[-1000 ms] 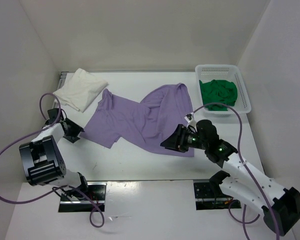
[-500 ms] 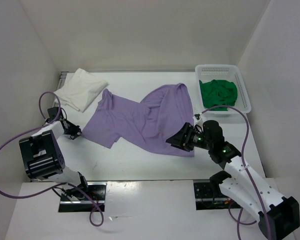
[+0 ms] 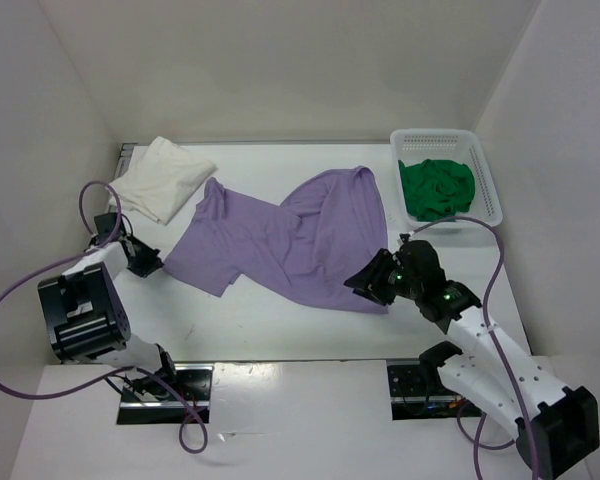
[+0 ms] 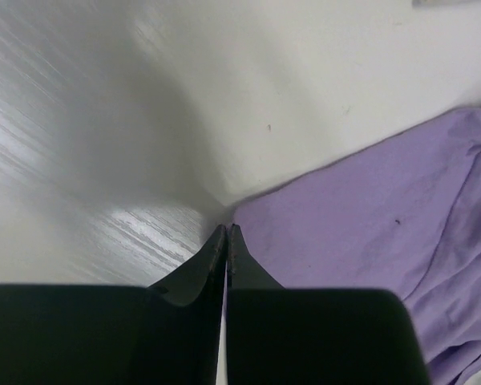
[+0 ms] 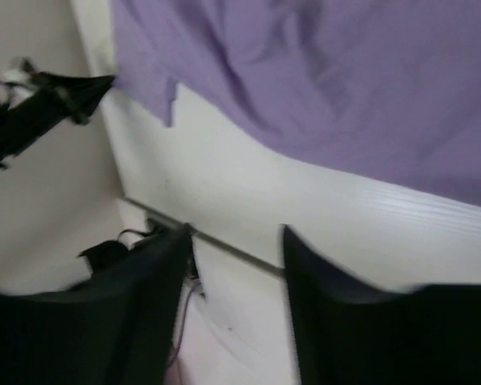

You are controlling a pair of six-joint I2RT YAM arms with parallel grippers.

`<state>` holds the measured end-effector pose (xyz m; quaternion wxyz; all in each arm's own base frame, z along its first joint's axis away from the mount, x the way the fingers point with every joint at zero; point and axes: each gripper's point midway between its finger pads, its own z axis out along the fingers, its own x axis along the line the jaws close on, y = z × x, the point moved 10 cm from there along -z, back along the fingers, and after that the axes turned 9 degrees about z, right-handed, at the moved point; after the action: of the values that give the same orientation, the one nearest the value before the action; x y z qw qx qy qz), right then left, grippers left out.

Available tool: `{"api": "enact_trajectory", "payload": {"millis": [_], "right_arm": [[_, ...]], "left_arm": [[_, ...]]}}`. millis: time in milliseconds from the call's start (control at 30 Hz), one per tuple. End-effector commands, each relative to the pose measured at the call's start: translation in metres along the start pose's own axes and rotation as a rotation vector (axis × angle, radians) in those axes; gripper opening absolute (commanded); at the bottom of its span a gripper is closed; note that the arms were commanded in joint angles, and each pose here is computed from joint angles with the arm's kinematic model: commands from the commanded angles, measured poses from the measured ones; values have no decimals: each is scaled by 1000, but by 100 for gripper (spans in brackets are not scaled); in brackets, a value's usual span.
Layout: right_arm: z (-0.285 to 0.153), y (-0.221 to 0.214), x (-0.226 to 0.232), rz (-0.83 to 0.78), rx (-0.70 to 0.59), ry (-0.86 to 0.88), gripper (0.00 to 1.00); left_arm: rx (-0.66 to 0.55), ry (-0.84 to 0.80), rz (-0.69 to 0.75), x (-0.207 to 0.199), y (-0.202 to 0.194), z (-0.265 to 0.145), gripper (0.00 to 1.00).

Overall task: Fold and stack the t-shirts
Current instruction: Flatten out the tshirt

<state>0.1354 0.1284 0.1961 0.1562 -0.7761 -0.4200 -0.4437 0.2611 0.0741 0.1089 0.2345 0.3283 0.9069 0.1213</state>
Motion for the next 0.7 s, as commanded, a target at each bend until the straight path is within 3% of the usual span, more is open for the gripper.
{"api": "enact_trajectory", "payload": {"millis": [0,100,233,300,433,667], "right_arm": [[1,9,-7,86,-109,-174,43],[12,11,-24,174,-147,-318,32],[25,15,-41,239,-201,-472,28],[27,20,-51,246,-281,-555,41],[26,20,-58,325,-334,-622,55],[34,24,-61,398,-352,-733,53]], "left_arm": [[-74,-63,49,-13,20,-20,0],[-137,-94,107,-33,29,-37,0],[-192,-149,180,-63,38,-52,0],[-222,-186,206,-78,43,-64,0],[-263,-240,228,-98,48,-82,0],[-281,-279,231,-120,63,-79,0]]}}
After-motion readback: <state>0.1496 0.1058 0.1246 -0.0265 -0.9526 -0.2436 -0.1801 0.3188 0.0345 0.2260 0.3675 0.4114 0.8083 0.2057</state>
